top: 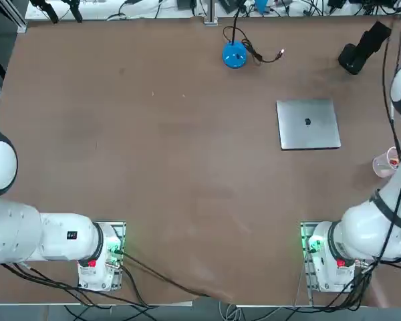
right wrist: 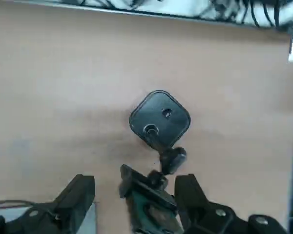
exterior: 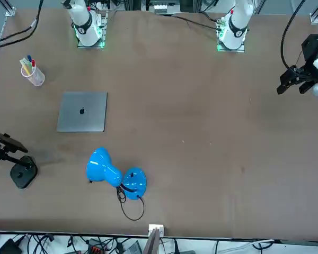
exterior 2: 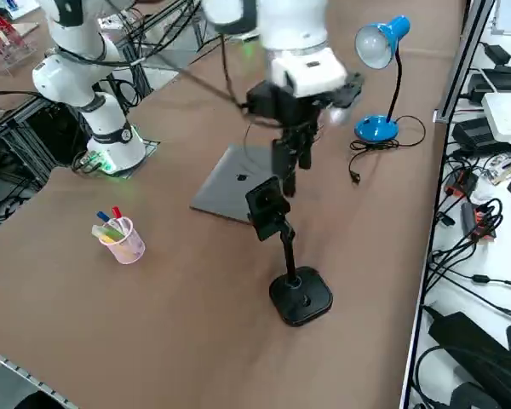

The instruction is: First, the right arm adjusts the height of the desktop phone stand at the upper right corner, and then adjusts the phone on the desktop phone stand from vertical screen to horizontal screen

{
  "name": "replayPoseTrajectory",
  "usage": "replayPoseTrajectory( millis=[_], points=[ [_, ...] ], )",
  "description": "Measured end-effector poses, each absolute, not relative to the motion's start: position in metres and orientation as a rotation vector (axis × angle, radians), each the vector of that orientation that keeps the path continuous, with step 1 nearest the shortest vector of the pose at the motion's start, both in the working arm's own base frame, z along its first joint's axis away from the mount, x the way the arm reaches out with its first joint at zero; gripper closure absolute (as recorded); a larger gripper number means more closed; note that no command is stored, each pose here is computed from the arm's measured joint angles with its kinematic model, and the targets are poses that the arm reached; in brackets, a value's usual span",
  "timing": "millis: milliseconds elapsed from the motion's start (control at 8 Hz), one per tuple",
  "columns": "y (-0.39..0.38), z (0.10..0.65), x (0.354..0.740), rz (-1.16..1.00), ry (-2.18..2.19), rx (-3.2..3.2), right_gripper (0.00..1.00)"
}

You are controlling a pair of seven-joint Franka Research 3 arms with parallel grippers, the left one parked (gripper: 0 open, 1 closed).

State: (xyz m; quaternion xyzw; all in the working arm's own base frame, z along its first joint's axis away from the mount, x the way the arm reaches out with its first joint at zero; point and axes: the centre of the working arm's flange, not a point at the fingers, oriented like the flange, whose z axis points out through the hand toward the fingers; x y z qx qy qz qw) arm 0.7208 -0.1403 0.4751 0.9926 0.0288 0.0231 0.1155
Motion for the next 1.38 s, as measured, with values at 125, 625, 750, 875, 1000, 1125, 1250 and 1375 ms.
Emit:
replayPoseTrajectory(
  millis=[125,625,750,875,1000,1125,1250,1375],
  points=[
    [-0.095,0.469,0.729,0.039,0.204,2.837,0.0],
    [-0.019,0.397,0.734,-0.212,0.538,2.65,0.0],
    [-0.012,0.371,0.734,-0.301,0.654,2.539,0.0],
    [-0.01,0.349,0.734,-0.406,0.761,2.387,0.0],
    [-0.008,0.329,0.734,-0.508,0.842,2.245,0.0],
    [-0.003,0.311,0.734,-0.579,0.901,2.147,0.0],
    [0.004,0.293,0.732,-0.644,0.953,2.083,0.0],
    [0.01,0.273,0.73,-0.702,1.002,2.021,0.0]
  ],
)
